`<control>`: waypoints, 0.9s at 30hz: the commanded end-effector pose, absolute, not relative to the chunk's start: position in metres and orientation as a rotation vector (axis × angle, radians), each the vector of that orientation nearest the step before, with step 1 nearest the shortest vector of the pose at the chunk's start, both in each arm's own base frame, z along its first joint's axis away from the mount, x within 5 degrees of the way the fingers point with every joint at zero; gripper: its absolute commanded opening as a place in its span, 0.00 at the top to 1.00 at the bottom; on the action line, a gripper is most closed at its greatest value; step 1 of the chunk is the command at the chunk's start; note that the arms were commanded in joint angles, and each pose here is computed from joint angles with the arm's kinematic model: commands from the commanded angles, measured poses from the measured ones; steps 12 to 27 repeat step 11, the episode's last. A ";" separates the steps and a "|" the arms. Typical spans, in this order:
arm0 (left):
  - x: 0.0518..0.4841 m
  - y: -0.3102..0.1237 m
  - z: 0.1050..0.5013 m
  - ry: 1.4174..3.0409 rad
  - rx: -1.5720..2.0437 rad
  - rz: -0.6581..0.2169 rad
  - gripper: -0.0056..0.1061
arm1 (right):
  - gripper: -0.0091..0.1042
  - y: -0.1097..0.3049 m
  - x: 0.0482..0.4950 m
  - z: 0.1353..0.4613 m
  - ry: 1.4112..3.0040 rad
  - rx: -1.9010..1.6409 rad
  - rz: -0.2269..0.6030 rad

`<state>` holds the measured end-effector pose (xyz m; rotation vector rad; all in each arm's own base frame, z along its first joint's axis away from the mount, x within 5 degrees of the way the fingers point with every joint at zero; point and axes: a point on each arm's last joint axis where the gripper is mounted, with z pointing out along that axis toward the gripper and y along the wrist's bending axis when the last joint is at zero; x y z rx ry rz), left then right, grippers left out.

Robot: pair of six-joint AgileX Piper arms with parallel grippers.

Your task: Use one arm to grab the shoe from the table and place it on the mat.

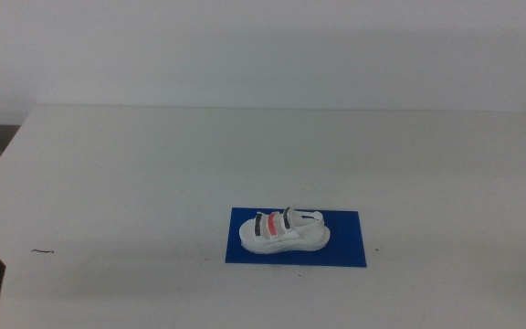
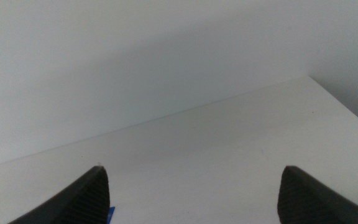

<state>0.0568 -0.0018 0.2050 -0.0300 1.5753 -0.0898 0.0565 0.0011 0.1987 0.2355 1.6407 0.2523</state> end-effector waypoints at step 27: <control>0.056 -0.002 0.206 1.564 -0.052 -0.123 0.11 | 0.22 0.001 0.056 0.199 1.631 0.223 0.244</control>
